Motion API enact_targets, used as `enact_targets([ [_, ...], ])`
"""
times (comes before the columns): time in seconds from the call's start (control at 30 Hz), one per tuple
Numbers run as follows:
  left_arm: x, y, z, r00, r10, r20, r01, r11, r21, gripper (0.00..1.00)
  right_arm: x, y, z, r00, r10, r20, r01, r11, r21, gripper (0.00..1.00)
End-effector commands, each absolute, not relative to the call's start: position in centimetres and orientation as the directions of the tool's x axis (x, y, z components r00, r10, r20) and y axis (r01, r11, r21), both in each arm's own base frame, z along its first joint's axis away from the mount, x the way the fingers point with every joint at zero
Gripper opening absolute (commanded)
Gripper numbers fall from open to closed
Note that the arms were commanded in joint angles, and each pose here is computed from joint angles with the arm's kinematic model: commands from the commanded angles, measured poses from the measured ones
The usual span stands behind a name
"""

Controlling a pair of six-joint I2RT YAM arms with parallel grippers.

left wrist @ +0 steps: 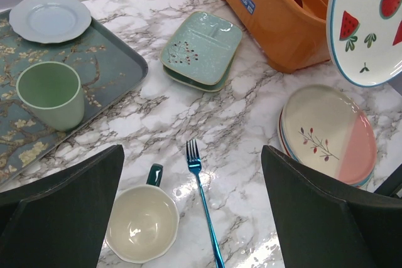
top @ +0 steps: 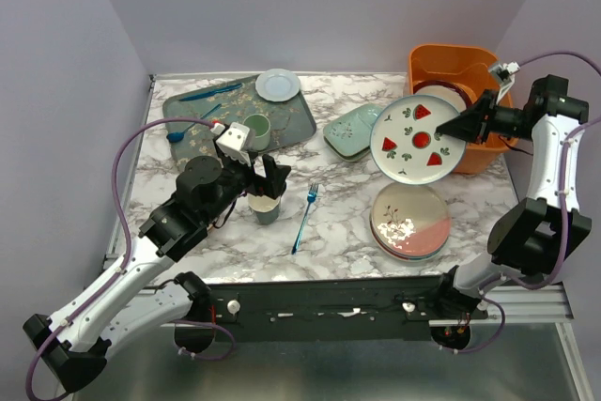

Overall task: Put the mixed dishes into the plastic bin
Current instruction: Pick up the plate at the center of the board, then place the plate in the plastic bin.

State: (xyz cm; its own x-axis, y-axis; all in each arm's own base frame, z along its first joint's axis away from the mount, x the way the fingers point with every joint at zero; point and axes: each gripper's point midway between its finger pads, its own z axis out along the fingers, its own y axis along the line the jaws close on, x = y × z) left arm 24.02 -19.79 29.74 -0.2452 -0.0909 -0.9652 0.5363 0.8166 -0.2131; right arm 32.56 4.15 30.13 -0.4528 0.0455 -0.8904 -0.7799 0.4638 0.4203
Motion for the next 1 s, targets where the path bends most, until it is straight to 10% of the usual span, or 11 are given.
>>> enact_targets([
  [0.0,24.3,-19.4,29.3,-0.249,-0.093,-0.964,0.515,0.830,-0.213,0.99,28.1,7.4,39.7,-0.441,0.339,-0.831,-0.825,0.212,0.524,0.01],
  [0.97,24.0,-25.9,32.0,-0.349,-0.265,-0.899,0.656,0.615,-0.437,0.99,22.0,11.6,48.9,-0.186,0.187,-0.965,-0.964,0.156,0.216,0.01],
])
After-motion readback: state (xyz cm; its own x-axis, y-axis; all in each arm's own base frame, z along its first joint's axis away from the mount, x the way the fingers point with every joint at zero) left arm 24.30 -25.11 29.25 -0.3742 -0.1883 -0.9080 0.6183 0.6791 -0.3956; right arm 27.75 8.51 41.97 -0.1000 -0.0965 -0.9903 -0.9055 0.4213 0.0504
